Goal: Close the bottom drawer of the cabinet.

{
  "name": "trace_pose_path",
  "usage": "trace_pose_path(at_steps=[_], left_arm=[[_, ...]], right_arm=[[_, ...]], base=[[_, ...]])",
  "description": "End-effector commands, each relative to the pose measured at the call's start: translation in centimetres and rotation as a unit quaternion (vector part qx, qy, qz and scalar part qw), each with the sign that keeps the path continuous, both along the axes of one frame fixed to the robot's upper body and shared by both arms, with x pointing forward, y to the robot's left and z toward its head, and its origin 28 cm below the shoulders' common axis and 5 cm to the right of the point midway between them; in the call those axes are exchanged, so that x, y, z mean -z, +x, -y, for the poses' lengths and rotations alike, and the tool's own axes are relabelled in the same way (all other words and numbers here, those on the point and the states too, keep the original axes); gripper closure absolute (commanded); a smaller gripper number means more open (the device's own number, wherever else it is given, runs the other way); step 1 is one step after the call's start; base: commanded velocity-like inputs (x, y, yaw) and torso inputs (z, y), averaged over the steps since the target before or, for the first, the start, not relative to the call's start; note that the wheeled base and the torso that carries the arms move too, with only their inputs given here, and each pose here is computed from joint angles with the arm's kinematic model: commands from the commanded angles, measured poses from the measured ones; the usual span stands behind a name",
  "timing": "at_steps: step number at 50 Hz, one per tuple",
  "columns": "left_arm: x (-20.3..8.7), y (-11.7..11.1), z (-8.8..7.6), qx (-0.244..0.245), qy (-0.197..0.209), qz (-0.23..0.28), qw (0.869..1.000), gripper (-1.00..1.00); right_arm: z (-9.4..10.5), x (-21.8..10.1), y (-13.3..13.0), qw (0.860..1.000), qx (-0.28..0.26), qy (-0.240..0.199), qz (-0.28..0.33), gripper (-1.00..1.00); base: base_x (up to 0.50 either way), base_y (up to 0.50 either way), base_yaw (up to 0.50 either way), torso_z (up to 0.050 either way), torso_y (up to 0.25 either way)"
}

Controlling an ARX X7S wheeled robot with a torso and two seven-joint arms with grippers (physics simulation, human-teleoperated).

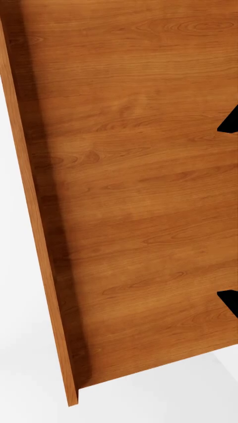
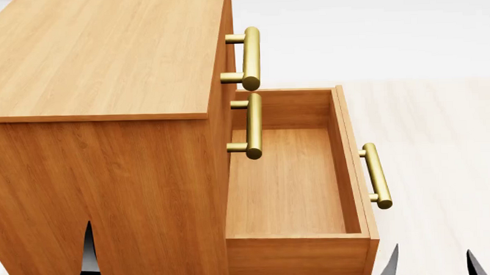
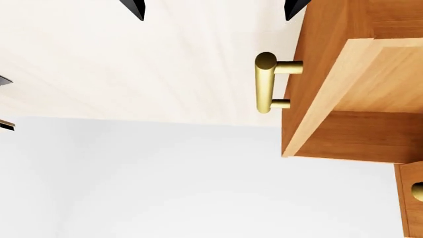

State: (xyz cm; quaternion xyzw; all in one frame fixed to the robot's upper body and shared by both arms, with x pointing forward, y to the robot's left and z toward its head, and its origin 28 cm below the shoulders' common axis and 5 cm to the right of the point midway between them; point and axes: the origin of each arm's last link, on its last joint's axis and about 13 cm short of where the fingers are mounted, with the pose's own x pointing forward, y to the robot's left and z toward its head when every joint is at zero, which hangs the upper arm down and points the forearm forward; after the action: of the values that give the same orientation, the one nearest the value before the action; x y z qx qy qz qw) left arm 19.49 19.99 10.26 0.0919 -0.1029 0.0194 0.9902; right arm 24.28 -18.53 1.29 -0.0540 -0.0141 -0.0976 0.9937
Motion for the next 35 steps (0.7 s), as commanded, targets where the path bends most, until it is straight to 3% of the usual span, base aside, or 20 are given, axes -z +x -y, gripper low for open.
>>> trace_pose_path(at_steps=[1, 35], left_arm=[[-0.2, 0.0, -0.1, 0.007, -0.009, 0.002, 1.000, -1.00], [0.1, -0.2, -0.1, 0.007, -0.011, -0.002, 1.000, -1.00]], right_arm=[[-1.2, 1.1, 0.4, 0.999, -0.035, -0.004, -0.008, -1.00], [-4.6, 0.0, 3.0, 0.989, -0.139, -0.042, -0.012, -1.00]], base=[[0.00, 0.00, 0.00, 0.000, 0.000], [0.00, 0.00, 0.00, 0.000, 0.000]])
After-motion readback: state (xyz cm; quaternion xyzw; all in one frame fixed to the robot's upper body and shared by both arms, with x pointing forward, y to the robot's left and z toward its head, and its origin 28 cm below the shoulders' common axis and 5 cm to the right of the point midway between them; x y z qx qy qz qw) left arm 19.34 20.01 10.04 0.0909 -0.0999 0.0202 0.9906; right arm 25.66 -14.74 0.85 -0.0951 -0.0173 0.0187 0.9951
